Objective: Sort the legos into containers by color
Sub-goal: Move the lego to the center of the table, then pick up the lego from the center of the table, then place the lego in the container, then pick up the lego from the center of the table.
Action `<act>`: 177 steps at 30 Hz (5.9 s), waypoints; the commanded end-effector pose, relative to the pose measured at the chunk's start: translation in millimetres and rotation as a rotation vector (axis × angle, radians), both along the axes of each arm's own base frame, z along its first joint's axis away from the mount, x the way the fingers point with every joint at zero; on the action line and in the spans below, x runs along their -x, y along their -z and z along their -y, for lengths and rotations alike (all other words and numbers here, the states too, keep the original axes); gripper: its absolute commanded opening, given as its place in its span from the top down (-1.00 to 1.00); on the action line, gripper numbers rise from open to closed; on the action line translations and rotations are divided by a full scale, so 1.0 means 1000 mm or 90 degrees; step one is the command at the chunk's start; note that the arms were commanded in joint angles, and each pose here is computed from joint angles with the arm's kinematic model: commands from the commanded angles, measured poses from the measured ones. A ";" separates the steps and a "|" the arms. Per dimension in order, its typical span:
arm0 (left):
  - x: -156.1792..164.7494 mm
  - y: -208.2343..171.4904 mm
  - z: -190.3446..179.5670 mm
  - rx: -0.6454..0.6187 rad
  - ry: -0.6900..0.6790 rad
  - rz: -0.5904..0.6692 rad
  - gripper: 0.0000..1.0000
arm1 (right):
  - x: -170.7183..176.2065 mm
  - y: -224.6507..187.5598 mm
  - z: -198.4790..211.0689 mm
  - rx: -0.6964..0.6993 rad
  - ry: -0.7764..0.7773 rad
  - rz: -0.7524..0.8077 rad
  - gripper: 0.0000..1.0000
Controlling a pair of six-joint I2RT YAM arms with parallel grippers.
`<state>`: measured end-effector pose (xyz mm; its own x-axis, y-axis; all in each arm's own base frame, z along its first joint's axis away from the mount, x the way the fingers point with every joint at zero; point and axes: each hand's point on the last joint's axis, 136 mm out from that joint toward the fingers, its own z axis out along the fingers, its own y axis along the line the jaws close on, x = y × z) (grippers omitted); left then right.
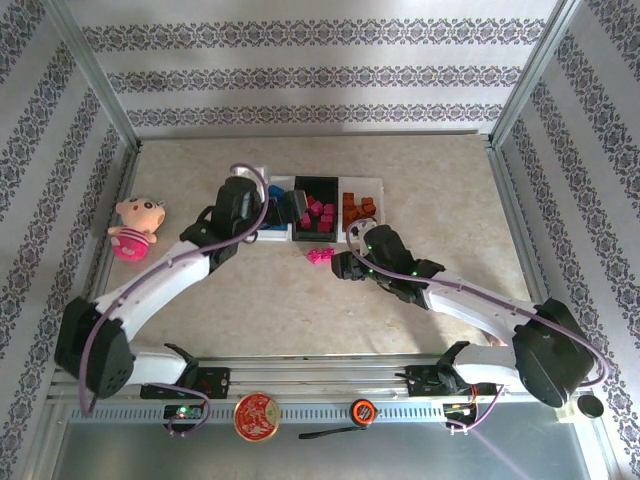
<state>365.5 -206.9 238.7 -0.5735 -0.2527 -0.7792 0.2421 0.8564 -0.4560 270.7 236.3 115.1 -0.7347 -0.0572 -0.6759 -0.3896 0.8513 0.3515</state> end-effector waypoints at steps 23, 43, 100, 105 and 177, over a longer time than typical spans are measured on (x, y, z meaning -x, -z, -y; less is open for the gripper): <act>0.120 0.110 -0.022 0.038 0.032 -0.073 -0.99 | -0.048 0.054 -0.032 0.068 0.060 -0.040 -0.20; 0.125 0.123 -0.023 0.037 0.035 -0.086 -0.99 | -0.047 0.097 -0.010 0.055 0.119 -0.119 0.09; 0.122 0.132 -0.022 0.025 0.026 -0.119 -0.99 | -0.137 -0.036 -0.049 0.097 0.048 0.077 0.41; 0.123 0.134 -0.022 0.022 0.026 -0.123 -0.99 | -0.168 -0.023 -0.055 0.113 0.067 0.061 0.36; -0.044 0.094 0.070 -0.151 0.068 -0.101 0.28 | -0.018 -0.029 0.061 -0.038 0.170 0.087 -0.33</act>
<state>386.9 -282.3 156.3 -0.6790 0.0282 -0.7336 0.3225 0.9092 -0.2635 285.6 181.2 141.2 -0.6385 0.1328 -0.7581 -0.2284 0.9079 0.3514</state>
